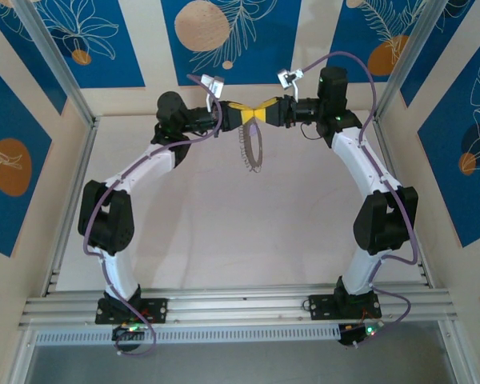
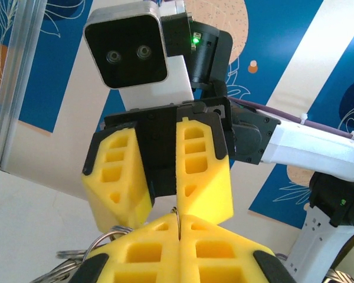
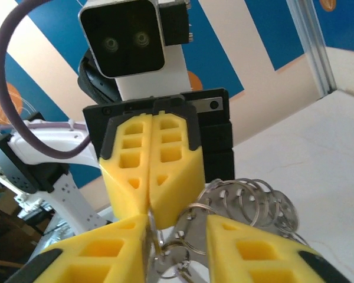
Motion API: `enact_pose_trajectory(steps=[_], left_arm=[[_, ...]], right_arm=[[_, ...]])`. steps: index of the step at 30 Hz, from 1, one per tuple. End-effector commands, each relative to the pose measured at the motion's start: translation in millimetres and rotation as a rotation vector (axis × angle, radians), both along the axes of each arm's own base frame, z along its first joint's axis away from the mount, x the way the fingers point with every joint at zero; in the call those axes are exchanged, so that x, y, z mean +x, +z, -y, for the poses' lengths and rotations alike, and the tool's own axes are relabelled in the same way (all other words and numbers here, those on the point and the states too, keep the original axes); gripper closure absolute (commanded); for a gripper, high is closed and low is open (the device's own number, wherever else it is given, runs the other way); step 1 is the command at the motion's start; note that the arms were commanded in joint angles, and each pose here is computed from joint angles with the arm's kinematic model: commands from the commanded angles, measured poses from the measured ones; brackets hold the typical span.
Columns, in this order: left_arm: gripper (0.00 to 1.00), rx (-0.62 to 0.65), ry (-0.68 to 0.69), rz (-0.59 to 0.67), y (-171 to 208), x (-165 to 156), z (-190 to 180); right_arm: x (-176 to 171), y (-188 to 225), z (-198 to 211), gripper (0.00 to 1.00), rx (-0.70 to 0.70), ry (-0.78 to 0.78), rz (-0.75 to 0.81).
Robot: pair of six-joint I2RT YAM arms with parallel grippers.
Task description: Put the keys on the keyring
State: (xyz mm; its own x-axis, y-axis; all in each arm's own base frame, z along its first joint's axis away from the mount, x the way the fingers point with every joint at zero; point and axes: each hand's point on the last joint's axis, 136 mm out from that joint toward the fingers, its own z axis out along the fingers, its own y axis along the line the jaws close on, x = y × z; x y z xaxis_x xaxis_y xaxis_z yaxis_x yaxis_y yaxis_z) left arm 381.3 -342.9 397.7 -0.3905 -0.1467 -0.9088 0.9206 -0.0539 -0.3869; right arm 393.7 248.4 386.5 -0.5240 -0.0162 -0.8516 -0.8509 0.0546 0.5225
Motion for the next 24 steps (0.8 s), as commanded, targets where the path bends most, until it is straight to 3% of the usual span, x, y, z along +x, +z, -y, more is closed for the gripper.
enact_pose_trajectory(steps=[1,11,16,24], left_arm=[[1.00,0.003,-0.025,0.030,-0.2,-13.3,6.0],[1.00,-0.031,-0.023,0.025,9.9,-12.8,5.3],[1.00,-0.037,-0.045,0.024,15.4,-15.0,5.8],[1.00,-0.040,-0.054,0.033,21.6,-18.3,4.7]], right_arm=[[-4.9,23.7,14.4,0.65,0.030,-0.053,0.062],[-5.1,6.8,50.7,0.62,0.055,-0.218,0.046],[-11.7,-19.6,50.1,0.56,0.043,-0.225,0.028],[-31.7,-40.2,35.1,0.55,0.018,-0.206,0.060]])
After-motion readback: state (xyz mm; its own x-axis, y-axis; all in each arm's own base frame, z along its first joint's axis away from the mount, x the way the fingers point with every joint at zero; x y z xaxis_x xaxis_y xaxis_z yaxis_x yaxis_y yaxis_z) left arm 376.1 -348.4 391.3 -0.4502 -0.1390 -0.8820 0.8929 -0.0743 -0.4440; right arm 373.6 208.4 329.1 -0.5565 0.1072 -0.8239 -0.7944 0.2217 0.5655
